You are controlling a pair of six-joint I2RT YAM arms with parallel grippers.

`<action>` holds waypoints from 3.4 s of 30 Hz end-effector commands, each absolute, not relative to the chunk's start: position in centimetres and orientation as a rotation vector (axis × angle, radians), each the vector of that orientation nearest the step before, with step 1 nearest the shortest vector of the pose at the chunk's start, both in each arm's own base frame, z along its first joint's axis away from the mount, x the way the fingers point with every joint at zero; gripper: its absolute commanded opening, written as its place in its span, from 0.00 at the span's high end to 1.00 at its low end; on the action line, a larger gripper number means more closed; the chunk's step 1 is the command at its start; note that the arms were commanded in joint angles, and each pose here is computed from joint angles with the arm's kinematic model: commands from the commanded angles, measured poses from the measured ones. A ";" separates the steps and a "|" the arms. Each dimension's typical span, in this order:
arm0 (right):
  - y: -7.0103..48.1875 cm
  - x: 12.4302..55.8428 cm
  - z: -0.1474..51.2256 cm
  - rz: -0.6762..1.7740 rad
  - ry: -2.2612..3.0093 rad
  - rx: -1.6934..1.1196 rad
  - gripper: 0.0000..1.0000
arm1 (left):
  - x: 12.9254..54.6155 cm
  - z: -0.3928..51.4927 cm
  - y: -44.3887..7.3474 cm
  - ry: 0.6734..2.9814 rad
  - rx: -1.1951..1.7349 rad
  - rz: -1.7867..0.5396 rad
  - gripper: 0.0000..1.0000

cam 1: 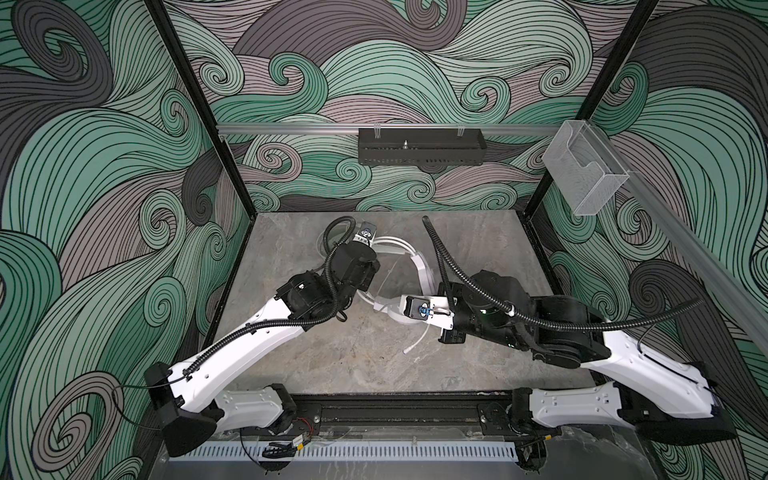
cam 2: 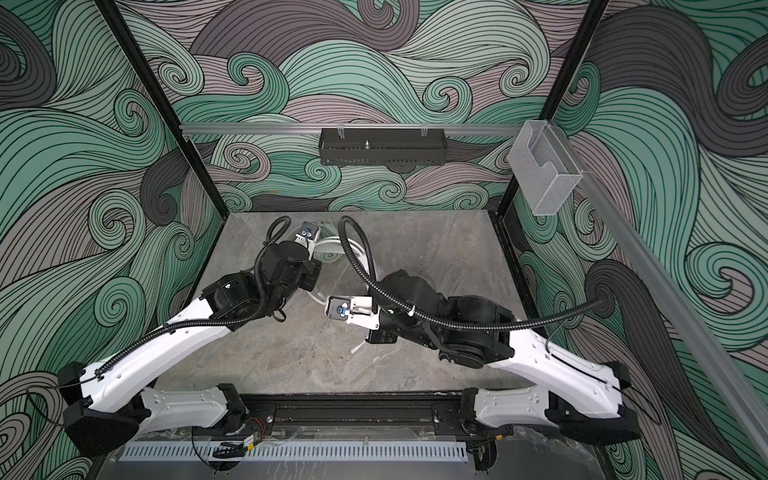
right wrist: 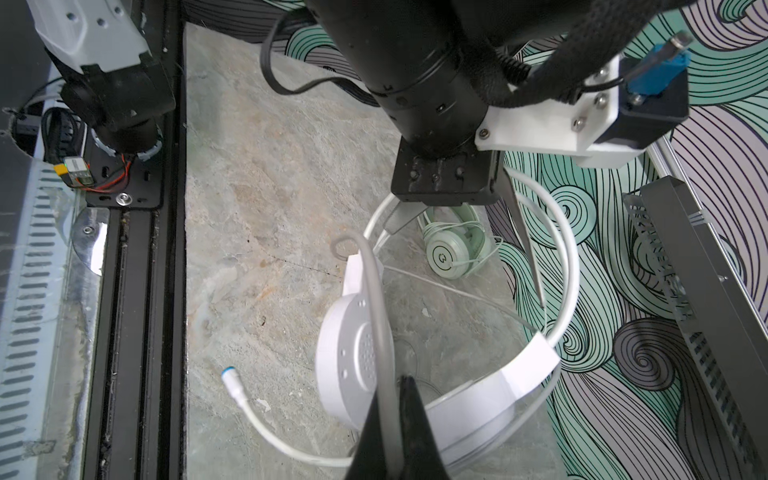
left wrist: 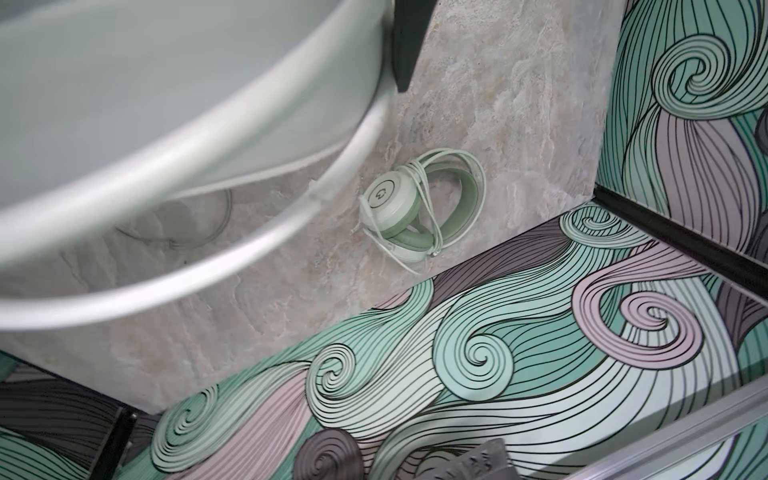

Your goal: Wrap the headphones

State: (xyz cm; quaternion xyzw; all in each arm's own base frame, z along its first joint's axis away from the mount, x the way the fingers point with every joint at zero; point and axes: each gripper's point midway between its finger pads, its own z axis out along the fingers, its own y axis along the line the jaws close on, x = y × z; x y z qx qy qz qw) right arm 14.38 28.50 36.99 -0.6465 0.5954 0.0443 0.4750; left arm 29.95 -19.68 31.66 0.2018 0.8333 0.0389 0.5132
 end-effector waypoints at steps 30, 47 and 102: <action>26.2 21.1 39.1 -0.305 1.598 -1.372 1.00 | 23.8 30.7 -26.6 2.003 0.783 -0.469 1.00; 23.8 22.3 40.0 -0.332 1.670 -1.267 1.00 | 23.7 29.9 -25.8 2.006 0.788 -0.426 1.00; 23.0 21.7 44.3 -0.493 1.426 -1.360 1.00 | 26.8 38.9 -18.2 1.741 0.595 0.141 1.00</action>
